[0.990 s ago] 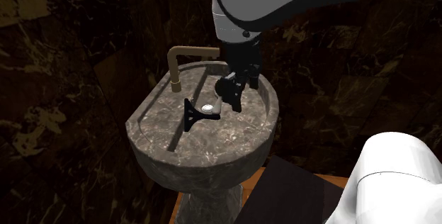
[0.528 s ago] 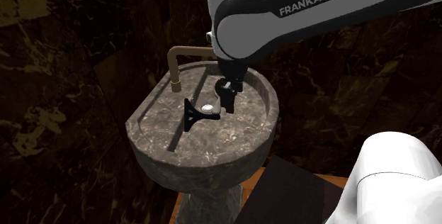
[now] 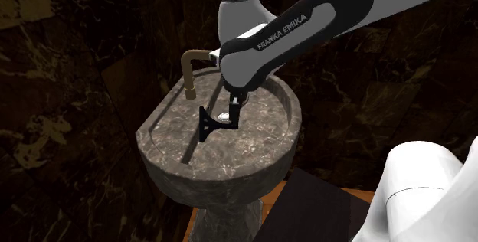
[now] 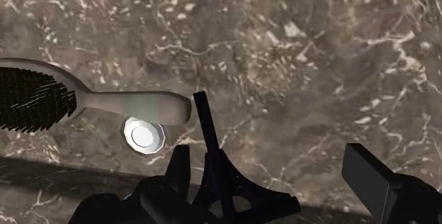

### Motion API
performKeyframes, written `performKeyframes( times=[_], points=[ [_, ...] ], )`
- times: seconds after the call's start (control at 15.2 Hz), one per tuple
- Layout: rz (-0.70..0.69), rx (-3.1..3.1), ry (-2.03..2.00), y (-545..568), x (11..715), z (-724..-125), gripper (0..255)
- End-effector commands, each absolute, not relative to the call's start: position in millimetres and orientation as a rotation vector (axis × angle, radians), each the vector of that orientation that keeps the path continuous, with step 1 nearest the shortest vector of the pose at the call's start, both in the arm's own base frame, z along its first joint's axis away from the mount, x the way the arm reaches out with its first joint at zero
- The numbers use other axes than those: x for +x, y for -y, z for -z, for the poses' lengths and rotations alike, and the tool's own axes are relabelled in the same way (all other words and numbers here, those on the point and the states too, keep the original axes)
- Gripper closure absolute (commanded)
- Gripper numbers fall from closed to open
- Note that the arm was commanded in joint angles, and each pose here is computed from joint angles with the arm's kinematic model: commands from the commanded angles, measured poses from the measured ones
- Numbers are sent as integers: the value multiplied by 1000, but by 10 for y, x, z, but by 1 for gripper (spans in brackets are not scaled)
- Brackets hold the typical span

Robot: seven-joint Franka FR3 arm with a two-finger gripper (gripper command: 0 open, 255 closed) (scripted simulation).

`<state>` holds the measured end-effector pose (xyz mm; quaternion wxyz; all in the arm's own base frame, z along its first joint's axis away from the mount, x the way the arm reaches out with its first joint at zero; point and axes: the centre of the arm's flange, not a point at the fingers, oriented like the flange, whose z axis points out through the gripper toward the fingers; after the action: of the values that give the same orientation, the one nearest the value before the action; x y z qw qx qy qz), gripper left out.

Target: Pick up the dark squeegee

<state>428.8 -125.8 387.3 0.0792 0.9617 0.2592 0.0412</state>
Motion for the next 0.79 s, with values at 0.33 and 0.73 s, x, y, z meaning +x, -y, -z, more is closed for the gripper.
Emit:
performKeyframes(
  times=[0.33,0.73],
  points=[
    [-249,2756,-1103,1424,4872,-3321,0],
    [-263,2739,-1141,1433,4951,-2996,0]
  ],
)
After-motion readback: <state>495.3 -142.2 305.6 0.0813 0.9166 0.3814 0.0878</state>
